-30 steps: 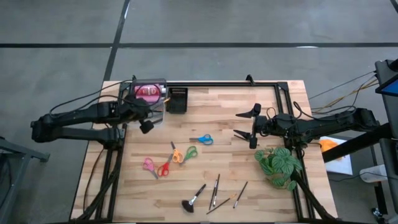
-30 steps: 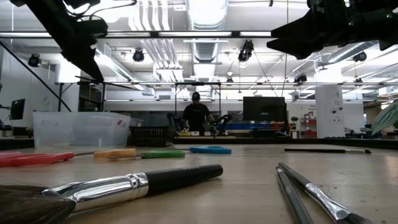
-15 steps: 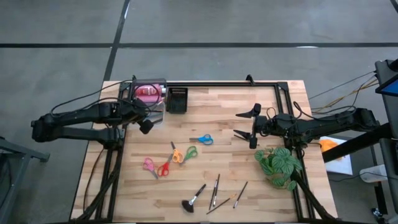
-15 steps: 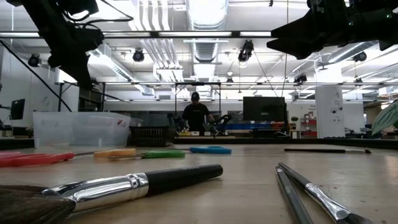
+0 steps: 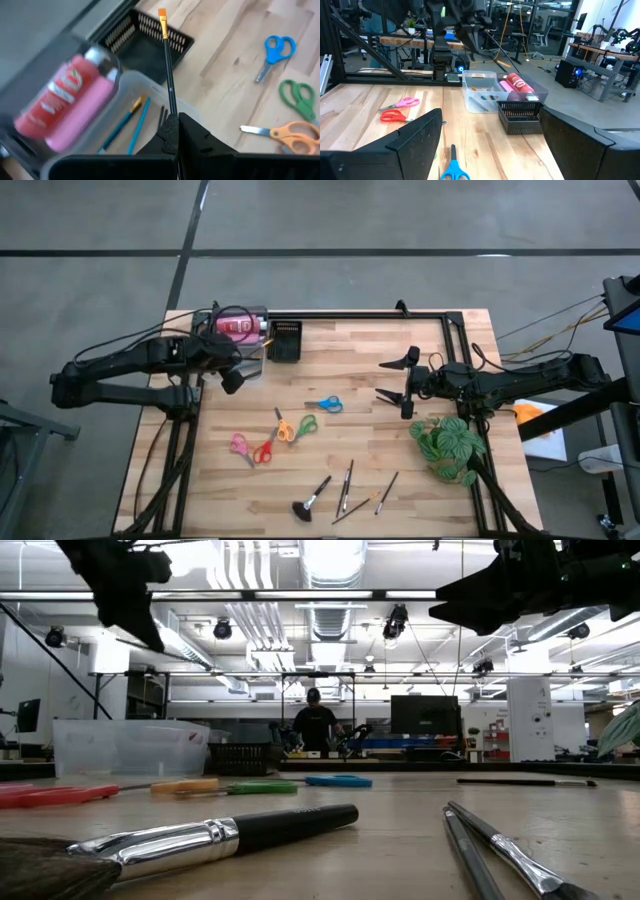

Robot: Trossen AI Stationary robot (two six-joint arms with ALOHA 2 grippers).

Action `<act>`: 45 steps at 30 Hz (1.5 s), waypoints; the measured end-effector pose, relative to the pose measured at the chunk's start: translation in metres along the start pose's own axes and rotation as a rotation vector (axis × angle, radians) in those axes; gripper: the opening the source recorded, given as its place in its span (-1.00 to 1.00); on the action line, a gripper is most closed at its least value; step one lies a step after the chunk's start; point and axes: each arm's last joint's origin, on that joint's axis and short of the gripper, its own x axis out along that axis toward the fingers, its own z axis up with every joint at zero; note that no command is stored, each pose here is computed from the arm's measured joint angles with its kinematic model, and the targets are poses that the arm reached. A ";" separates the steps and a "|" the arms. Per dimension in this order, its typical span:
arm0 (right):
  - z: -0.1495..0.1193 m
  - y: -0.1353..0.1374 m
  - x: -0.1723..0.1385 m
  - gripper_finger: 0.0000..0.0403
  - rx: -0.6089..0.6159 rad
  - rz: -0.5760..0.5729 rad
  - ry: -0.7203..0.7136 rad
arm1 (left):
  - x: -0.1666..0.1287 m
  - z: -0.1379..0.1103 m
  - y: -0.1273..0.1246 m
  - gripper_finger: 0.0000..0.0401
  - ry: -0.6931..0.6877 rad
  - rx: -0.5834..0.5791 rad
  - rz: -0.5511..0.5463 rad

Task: Pick & Place Paint Supplies
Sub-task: Put the black paint brush into the transparent bin

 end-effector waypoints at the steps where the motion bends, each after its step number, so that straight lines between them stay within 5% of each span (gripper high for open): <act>1: 0.000 0.000 0.000 0.64 0.000 0.000 0.000 | -0.002 0.002 0.000 -1.00 -0.008 0.036 -0.002; 11: 0.000 0.000 0.000 0.64 0.000 0.000 0.000 | 0.002 -0.014 0.005 -1.00 0.143 0.322 0.030; 18: 0.000 0.000 0.000 0.64 0.000 0.000 0.000 | 0.012 -0.029 0.008 -1.00 0.228 0.367 0.133; 26: 0.000 0.000 0.000 0.64 0.000 0.000 0.000 | 0.019 -0.032 0.008 -1.00 0.246 0.398 0.124; 32: -0.001 0.000 0.000 0.64 -0.002 0.000 0.008 | 0.028 -0.036 0.008 -1.00 0.259 0.619 0.097; 45: -0.001 0.000 0.000 0.64 -0.003 0.001 0.014 | 0.063 -0.062 0.015 -1.00 0.323 0.609 0.102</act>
